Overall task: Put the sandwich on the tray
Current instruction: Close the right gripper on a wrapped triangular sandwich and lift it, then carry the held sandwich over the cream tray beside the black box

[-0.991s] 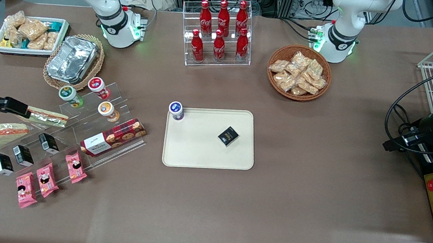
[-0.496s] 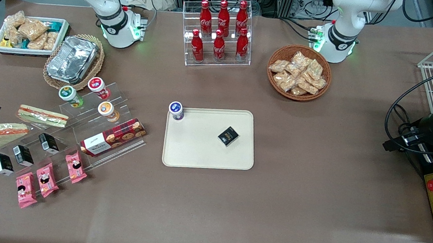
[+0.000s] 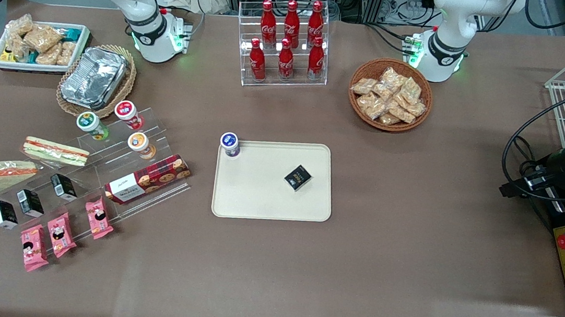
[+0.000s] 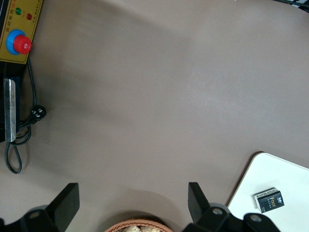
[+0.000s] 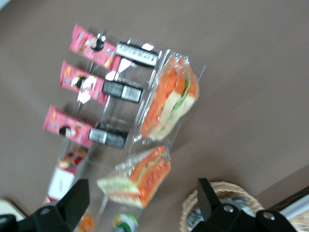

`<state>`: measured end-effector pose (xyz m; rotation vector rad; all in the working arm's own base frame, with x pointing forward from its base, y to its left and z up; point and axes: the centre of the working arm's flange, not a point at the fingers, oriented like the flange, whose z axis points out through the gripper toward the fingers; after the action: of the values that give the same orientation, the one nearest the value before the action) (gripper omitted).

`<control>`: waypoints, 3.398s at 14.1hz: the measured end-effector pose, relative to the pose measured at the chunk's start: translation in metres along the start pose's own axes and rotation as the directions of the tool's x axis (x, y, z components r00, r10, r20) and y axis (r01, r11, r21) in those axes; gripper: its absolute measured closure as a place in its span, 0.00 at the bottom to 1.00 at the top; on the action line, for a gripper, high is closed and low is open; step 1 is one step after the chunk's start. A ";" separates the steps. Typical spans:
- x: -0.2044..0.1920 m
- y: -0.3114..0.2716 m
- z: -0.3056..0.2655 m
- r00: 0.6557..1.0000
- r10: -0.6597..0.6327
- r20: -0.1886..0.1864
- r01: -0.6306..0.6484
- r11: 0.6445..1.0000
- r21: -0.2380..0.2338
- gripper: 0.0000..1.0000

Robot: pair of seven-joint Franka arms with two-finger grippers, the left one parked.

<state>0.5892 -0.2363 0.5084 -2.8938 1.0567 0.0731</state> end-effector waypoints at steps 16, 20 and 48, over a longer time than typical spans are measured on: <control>0.063 0.029 0.108 0.961 0.276 -0.005 -0.276 0.961 0.025 0.05; 0.068 0.037 0.119 0.955 0.297 0.008 -0.297 0.954 0.034 0.29; -0.193 -0.277 -0.036 0.565 -0.825 -0.013 0.823 0.563 0.074 0.83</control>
<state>0.6209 0.0967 0.5678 -2.9636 -0.4023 0.0170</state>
